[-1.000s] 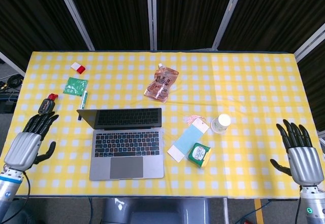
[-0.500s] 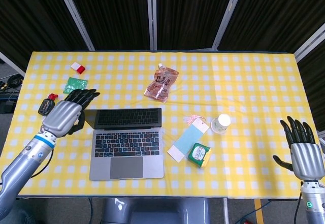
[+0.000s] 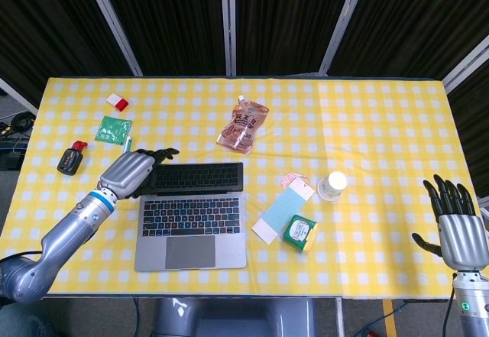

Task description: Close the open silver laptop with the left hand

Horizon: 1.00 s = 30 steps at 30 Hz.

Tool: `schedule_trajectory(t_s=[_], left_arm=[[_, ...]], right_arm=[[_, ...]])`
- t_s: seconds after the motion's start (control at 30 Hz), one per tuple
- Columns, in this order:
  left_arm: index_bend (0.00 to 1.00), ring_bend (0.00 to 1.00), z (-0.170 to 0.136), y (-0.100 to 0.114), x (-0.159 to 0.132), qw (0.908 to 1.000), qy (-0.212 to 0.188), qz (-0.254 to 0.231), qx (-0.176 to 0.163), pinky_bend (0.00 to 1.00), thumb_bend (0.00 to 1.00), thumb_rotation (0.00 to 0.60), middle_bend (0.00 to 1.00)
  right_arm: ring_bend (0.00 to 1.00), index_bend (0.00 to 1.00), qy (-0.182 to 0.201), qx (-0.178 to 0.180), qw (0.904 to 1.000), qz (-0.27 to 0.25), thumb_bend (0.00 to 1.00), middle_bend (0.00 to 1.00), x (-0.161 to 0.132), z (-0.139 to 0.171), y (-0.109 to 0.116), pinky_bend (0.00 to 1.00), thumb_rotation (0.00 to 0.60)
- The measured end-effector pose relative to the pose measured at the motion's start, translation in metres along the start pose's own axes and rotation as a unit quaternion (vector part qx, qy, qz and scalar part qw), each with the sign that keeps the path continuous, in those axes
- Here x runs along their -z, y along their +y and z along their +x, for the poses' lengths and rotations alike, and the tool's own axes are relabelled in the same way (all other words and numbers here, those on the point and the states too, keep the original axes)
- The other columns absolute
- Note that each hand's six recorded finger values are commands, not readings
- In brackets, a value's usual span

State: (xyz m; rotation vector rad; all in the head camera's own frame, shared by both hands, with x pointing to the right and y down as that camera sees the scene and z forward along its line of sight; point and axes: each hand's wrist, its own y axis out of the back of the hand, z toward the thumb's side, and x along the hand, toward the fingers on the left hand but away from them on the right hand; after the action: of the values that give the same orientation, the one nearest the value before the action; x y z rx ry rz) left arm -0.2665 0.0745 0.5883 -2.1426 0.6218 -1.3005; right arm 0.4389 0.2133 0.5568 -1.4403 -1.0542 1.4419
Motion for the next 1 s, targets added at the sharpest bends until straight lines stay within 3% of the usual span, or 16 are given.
schedule_trajectory(t_s=[0.13, 0.43, 0.8, 1.0], left_arm=[[0.24, 0.37, -0.007, 0.002, -0.001, 0.9999, -0.006, -0.008, -0.003, 0.38, 1.0, 0.6, 0.32], [0.25, 0.38, -0.026, -0.003, -0.007, 0.9991, -0.025, -0.027, 0.023, 0.39, 1.0, 0.6, 0.33], [0.25, 0.38, -0.051, -0.021, -0.022, 0.9955, -0.066, -0.036, 0.057, 0.39, 1.0, 0.6, 0.33], [0.25, 0.38, -0.066, -0.041, -0.033, 0.9916, -0.091, -0.026, 0.088, 0.39, 1.0, 0.6, 0.33]], right_arm=[[0.0, 0.0, 0.002, 0.001, 1.0, 0.0, 0.0, 0.0, -0.001, 0.001, 0.001, 0.0, 0.6], [0.0, 0.0, 0.002, 0.001, 1.0, 0.002, 0.0, 0.0, -0.003, 0.002, 0.001, 0.0, 0.6], [0.0, 0.0, 0.002, 0.003, 1.0, 0.003, 0.0, 0.0, -0.003, 0.004, 0.002, 0.0, 0.6], [0.0, 0.0, 0.002, 0.003, 1.0, 0.003, 0.0, 0.0, -0.003, 0.004, 0.003, 0.0, 0.6]])
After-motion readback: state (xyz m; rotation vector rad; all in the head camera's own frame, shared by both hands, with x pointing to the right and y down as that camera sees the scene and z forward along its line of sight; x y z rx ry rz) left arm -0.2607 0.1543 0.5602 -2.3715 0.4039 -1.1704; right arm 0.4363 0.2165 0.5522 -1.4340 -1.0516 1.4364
